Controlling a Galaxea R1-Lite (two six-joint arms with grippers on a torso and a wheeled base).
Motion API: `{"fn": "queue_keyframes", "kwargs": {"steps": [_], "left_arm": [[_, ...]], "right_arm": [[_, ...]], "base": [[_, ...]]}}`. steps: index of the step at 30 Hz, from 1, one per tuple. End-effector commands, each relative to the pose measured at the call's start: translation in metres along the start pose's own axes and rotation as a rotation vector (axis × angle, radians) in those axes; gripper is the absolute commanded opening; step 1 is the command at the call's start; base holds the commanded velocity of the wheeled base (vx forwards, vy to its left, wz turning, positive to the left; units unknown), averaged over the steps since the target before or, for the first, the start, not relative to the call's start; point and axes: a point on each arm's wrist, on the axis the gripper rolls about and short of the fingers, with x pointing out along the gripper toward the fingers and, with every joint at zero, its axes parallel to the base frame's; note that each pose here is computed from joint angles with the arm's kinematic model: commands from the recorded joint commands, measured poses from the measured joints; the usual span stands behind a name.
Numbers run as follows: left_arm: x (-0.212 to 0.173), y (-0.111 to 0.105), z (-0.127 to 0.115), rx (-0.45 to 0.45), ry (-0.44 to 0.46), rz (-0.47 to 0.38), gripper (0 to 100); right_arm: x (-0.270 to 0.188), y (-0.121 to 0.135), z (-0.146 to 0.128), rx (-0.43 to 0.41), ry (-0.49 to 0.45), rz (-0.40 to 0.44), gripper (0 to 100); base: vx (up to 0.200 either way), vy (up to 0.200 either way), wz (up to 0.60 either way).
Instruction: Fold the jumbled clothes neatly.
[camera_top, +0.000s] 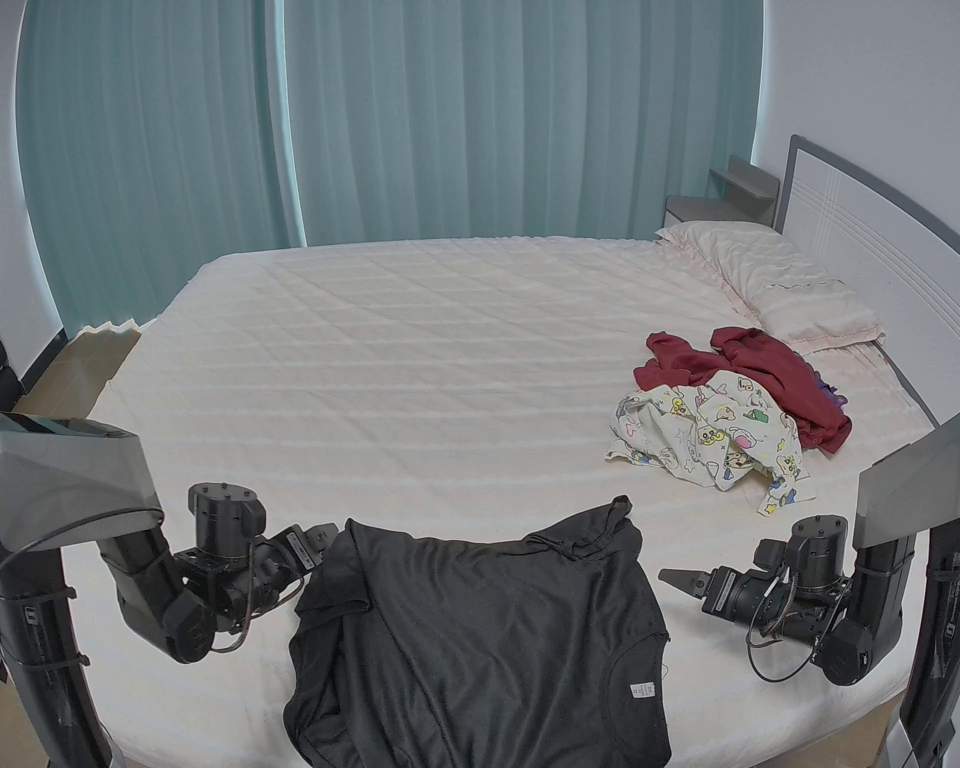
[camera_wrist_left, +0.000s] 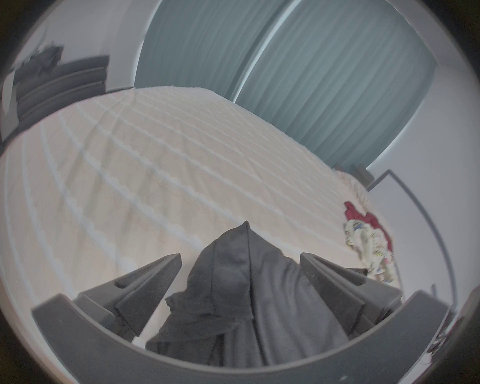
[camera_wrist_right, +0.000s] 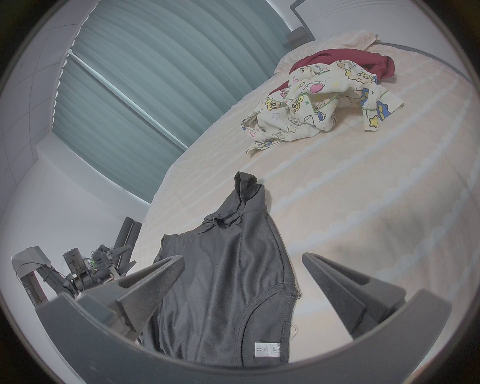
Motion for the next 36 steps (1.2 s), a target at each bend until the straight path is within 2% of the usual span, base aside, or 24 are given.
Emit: {"fn": "queue_keyframes", "kwargs": {"steps": [1, 4, 6, 7, 14, 19, 20, 25, 29, 32, 33, 36], "left_arm": [[0.036, -0.006, -0.035, 0.145, 0.046, 0.068, 100], [0.042, -0.012, -0.052, 0.222, 0.055, 0.087, 100], [0.042, -0.012, -0.053, 0.231, 0.056, 0.090, 100], [0.047, -0.013, -0.062, 0.321, 0.050, 0.116, 100], [0.058, -0.011, -0.069, 0.436, 0.024, 0.182, 100], [0.059, -0.012, -0.069, 0.457, 0.020, 0.186, 100], [0.059, -0.012, -0.069, 0.457, 0.020, 0.186, 0], [0.063, -0.011, -0.069, 0.483, 0.063, 0.215, 0], [0.064, -0.006, -0.061, 0.461, 0.048, 0.230, 0], [0.061, -0.005, -0.047, 0.427, 0.009, 0.233, 0], [0.056, -0.005, -0.030, 0.377, -0.043, 0.231, 0], [0.047, -0.006, -0.001, 0.299, -0.132, 0.225, 0]], "right_arm": [[-0.002, 0.001, -0.001, -0.001, -0.010, -0.005, 100], [-0.002, 0.001, -0.001, -0.003, -0.009, -0.004, 100], [-0.002, 0.001, -0.001, -0.003, -0.010, -0.006, 100], [-0.002, 0.002, -0.001, -0.004, -0.012, -0.008, 100], [-0.001, 0.004, -0.003, -0.008, -0.014, -0.011, 100], [-0.001, 0.005, -0.004, -0.011, -0.010, -0.009, 100], [-0.001, 0.005, -0.004, -0.011, -0.010, -0.009, 100], [0.000, 0.006, -0.005, -0.014, -0.004, -0.003, 100], [0.004, 0.008, -0.002, -0.018, -0.019, 0.008, 100], [0.009, 0.011, 0.004, -0.025, -0.049, 0.029, 100], [0.016, 0.012, 0.007, -0.036, -0.066, 0.038, 100], [0.034, 0.013, 0.014, -0.045, -0.095, 0.060, 100]], "base": [[0.000, 0.000, 0.00], [0.000, 0.000, 0.00], [0.000, 0.000, 0.00], [0.000, 0.000, 0.00], [0.000, 0.000, 0.00], [0.000, 0.000, 0.00], [0.000, 0.000, 0.00], [0.000, 0.000, 0.00], [0.000, 0.000, 0.00], [0.000, 0.000, 0.00], [0.000, 0.000, 0.00], [0.000, 0.000, 0.00]]}}
